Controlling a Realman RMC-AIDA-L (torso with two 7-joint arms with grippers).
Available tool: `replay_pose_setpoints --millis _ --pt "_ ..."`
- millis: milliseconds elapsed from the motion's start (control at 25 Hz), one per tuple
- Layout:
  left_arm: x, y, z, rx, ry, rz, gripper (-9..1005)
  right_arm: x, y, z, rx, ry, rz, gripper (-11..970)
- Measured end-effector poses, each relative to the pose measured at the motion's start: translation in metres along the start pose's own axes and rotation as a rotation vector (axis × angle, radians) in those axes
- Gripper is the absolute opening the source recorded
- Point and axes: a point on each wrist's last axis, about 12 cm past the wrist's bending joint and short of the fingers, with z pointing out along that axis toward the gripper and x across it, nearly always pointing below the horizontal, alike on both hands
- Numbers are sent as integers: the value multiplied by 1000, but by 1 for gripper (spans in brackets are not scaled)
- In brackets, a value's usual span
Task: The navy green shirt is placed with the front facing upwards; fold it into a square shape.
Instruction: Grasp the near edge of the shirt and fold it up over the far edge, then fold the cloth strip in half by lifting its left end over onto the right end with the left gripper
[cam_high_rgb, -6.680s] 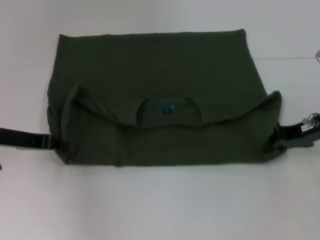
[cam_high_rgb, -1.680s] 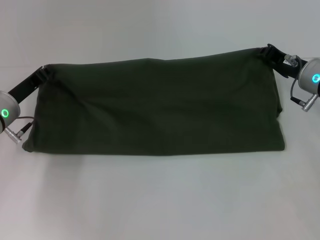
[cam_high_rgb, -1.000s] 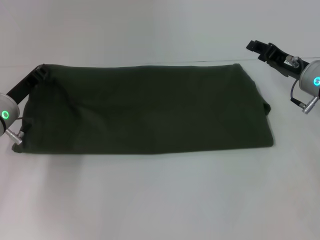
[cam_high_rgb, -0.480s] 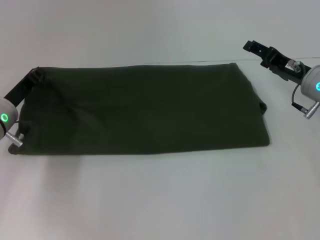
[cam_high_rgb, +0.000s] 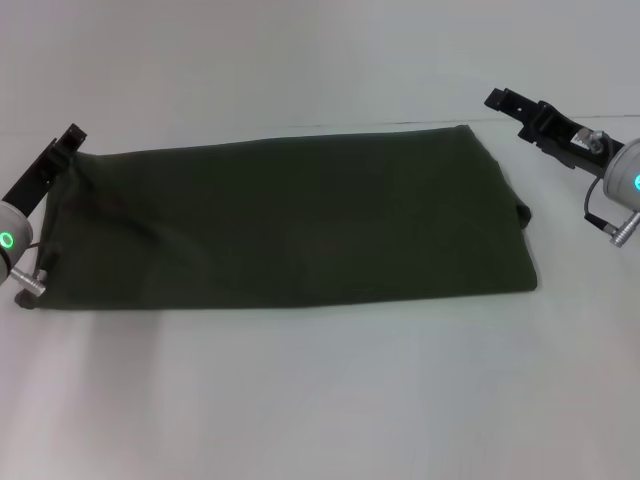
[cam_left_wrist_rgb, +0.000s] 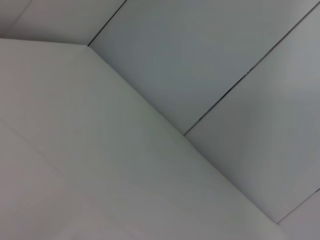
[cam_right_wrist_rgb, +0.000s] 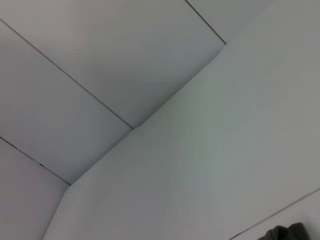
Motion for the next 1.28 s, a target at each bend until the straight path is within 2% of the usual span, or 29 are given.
replay_pose_setpoints --millis 200,320,480,640,760,880,1040,1160,1280 --pt "-2 0 0 0 -8 15 540 2 -1 -1 -5 6 0 896" --pt "-6 1 -2 30 3 -3 574 3 -2 -3 -12 12 -1 895" --pt "-19 1 -12 137 65 -22 596 2 -3 -10 -53 37 -25 894" --pt "-45 6 -30 223 152 -18 597 -7 -5 -24 -128 81 -59 893" --pt "-68 12 -46 236 268 31 597 -15 -8 -37 -181 119 -64 892" --pt "-89 15 -60 207 408 117 597 -20 -12 -51 -214 163 -75 891" --pt "-115 20 -73 95 579 228 596 -17 -17 -62 -230 225 -92 889" --pt "-124 19 -75 32 661 274 595 -14 -22 -69 -211 279 -104 889" --pt "-124 16 -69 -19 724 322 594 -10 -26 -74 -194 319 -110 889"
